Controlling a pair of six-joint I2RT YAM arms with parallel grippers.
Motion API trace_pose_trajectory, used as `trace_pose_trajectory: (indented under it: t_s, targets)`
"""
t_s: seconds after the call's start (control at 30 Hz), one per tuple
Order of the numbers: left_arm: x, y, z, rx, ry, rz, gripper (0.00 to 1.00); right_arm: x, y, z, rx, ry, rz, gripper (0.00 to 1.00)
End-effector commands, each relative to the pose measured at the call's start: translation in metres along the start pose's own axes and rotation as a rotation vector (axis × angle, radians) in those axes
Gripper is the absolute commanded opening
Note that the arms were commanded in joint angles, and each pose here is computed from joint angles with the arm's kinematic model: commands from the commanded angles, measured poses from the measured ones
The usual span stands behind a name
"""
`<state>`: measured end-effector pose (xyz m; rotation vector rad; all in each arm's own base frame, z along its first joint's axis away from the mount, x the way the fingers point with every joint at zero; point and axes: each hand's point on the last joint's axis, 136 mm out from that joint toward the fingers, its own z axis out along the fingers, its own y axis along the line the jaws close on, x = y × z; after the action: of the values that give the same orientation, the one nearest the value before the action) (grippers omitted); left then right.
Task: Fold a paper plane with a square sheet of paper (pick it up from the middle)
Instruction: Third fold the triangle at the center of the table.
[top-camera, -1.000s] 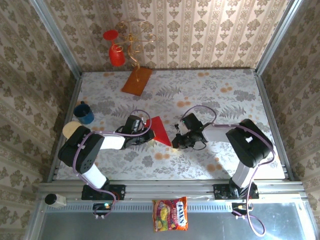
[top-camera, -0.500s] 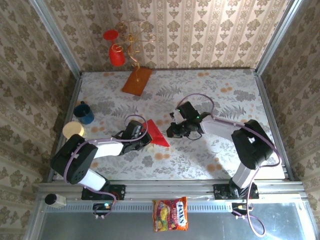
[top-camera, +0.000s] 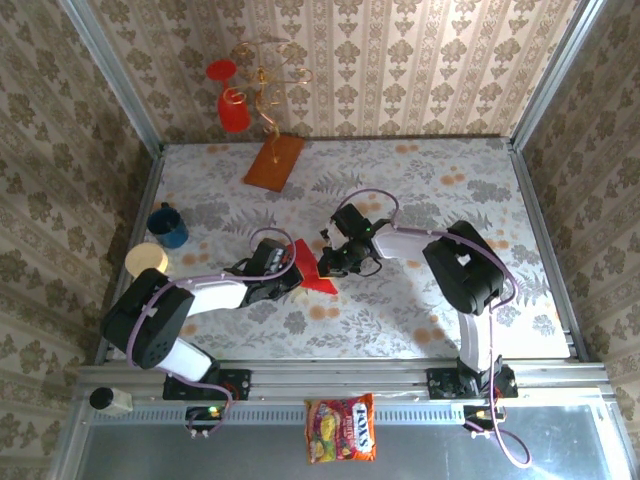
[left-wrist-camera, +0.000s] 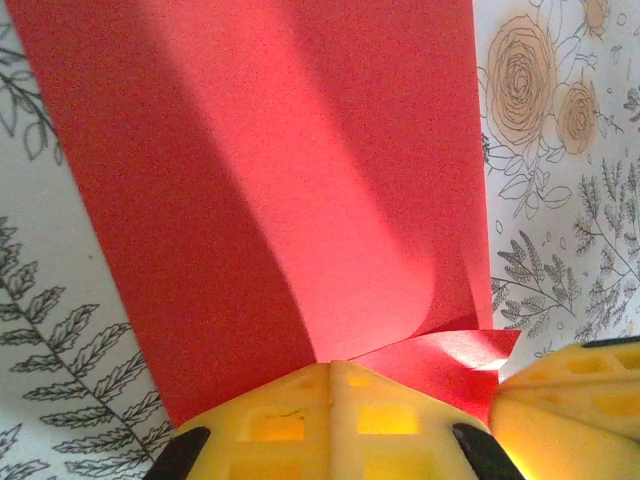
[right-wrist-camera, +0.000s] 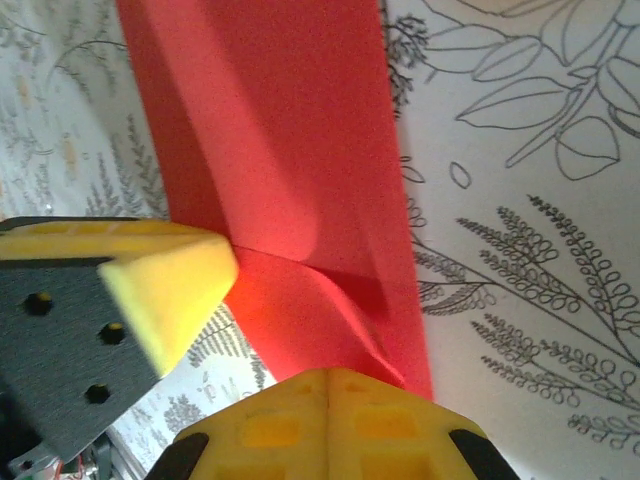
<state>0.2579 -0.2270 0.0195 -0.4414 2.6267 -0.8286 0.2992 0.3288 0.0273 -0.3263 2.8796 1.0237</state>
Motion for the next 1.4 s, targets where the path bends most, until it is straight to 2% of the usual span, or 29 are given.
trace_pose_trajectory:
  t_s: [0.0, 0.03, 0.1, 0.27, 0.47, 1.13, 1.37]
  targets:
    - [0.008, 0.017, -0.004, -0.071, 0.029, 0.051, 0.00, 0.003, -0.007, 0.006, 0.022, 0.034, 0.022, 0.00]
    - [0.005, 0.013, -0.007, -0.055, 0.024, 0.067, 0.00, 0.004, -0.011, 0.008, 0.028, 0.039, 0.030, 0.00]
    - [0.001, 0.005, -0.016, -0.030, 0.012, 0.098, 0.07, 0.007, -0.016, 0.010, 0.036, 0.044, 0.040, 0.00]
    - [-0.007, -0.001, -0.039, -0.003, -0.014, 0.137, 0.30, 0.012, -0.026, 0.012, 0.047, 0.049, 0.056, 0.00]
    - [-0.003, 0.007, -0.045, 0.010, 0.001, 0.099, 0.38, 0.017, -0.032, 0.014, 0.054, 0.053, 0.069, 0.00]
    - [-0.002, 0.018, -0.018, -0.014, 0.033, 0.065, 0.39, 0.017, -0.034, 0.014, 0.055, 0.056, 0.071, 0.00]
    - [-0.010, 0.008, -0.018, 0.022, 0.016, 0.080, 0.36, 0.018, -0.034, 0.014, 0.054, 0.058, 0.071, 0.00]
